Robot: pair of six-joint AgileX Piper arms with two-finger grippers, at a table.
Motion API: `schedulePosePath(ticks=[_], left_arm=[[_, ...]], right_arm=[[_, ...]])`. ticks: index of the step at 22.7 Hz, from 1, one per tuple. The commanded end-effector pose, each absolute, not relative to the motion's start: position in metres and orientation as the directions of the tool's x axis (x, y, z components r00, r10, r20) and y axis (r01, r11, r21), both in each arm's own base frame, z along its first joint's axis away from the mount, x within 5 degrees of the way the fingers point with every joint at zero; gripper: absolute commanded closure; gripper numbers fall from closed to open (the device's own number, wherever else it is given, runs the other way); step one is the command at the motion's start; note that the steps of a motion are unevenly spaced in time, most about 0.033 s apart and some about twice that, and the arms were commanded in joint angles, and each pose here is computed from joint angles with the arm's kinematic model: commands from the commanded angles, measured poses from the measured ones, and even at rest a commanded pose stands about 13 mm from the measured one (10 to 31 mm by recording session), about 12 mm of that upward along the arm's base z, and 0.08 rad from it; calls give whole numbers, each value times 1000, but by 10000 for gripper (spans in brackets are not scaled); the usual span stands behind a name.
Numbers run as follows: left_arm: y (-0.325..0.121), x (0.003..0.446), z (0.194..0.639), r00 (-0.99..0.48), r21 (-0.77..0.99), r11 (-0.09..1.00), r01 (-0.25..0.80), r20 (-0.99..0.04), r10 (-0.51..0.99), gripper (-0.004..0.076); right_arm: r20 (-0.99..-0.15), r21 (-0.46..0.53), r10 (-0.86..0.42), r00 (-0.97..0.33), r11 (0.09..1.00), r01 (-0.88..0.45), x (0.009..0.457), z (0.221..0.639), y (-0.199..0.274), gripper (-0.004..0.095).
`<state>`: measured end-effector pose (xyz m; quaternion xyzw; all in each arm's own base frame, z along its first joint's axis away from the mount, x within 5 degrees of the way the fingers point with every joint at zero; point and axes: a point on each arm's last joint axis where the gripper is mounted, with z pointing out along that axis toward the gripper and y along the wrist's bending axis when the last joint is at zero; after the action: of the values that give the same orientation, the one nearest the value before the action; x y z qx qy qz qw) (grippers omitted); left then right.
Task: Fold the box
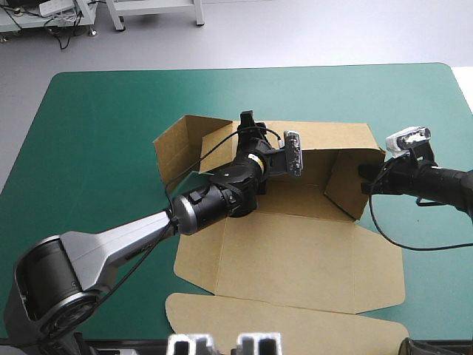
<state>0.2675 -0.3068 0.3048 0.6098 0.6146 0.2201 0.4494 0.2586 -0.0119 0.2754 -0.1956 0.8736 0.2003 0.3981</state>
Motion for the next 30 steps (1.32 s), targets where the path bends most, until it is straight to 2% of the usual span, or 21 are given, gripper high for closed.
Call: schedulePosePath(ticks=[1, 5, 9, 13, 15, 17, 19, 20, 21, 26, 30], left_arm=[[-307, 260, 331, 189, 828, 219, 516, -360, 914, 239], [-316, 240, 346, 281, 872, 169, 460, -323, 904, 291], [-325, 212, 366, 382, 908, 135, 397, -297, 875, 299], [-322, 203, 382, 390, 920, 188, 345, -322, 862, 299], [-315, 198, 396, 385, 934, 222, 279, -321, 865, 321], [-304, 194, 416, 386, 937, 288, 195, -344, 856, 417], [-287, 195, 437, 374, 923, 373, 94, -380, 846, 589], [-276, 200, 445, 348, 908, 416, 51, -407, 844, 706], [-268, 204, 449, 325, 900, 434, 31, -420, 847, 731], [-206, 244, 460, 101, 833, 552, -42, -546, 831, 729], [-151, 267, 465, -71, 724, 689, -44, -690, 721, 729]], right_arm=[[-779, 208, -194, -596, 818, -537, 256, 282, -8, 908], [-771, 209, -194, -607, 823, -528, 256, 281, -8, 908], [-762, 204, -203, -615, 826, -525, 256, 280, -9, 908], [-756, 200, -206, -621, 831, -519, 256, 279, -10, 908], [-756, 194, -206, -621, 835, -514, 256, 279, -11, 908], [-756, 189, -200, -623, 845, -500, 257, 279, -12, 908], [-753, 203, -180, -632, 852, -483, 257, 280, -12, 908], [-750, 217, -160, -642, 857, -468, 258, 280, -12, 908], [-750, 220, -156, -643, 858, -464, 258, 280, -12, 908], [-738, 250, -111, -666, 871, -423, 260, 285, -14, 908], [-700, 274, -83, -709, 886, -374, 262, 304, -17, 908]])
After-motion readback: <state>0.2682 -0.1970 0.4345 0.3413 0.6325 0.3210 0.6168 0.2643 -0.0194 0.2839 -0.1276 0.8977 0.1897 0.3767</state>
